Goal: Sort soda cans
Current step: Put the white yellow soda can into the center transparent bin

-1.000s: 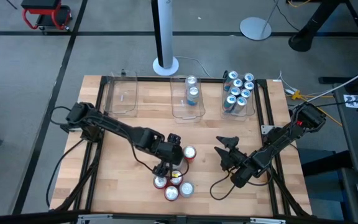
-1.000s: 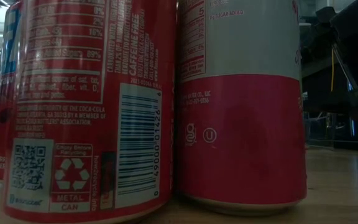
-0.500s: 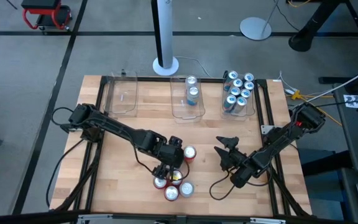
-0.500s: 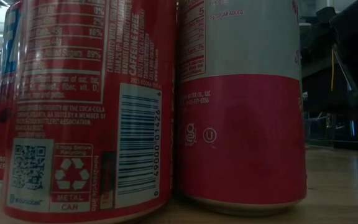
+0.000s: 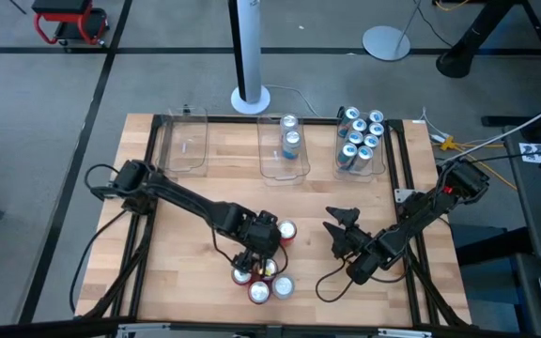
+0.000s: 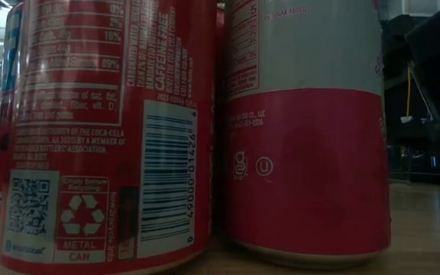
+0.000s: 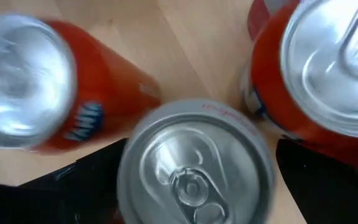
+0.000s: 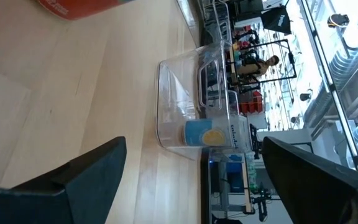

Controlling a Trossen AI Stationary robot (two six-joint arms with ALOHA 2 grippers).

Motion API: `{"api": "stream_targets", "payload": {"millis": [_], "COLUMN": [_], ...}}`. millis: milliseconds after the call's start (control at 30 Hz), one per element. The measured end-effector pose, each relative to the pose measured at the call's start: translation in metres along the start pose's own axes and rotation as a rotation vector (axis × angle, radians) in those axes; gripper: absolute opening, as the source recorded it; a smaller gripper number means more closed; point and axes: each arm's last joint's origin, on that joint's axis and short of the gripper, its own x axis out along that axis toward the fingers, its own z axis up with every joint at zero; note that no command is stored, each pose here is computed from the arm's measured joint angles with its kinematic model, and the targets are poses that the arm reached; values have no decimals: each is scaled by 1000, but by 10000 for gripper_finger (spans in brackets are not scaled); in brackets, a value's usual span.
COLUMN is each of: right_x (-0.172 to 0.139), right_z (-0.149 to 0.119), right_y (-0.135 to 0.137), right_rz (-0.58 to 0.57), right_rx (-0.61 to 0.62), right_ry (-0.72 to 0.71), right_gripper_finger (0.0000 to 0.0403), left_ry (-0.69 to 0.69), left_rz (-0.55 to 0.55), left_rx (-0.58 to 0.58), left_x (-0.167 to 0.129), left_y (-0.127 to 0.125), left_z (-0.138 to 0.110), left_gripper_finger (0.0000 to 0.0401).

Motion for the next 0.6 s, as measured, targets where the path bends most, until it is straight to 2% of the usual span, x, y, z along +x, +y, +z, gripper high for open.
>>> {"api": "stream_targets", "payload": {"millis": [300, 600], "right_x": [0, 0], "right_z": [1, 1], "right_y": [0, 0], "right_rz": [0, 0], "right_rx": [3, 3], "right_ry": [-2, -2], "right_gripper_finger": [374, 374], "left_ry": [31, 27], "left_rz": [-10, -7], "left_rx": [-15, -32], "left_x": [7, 7], "left_y": [1, 1], "left_z": [-3, -2], "left_gripper_finger": [381, 294]}}
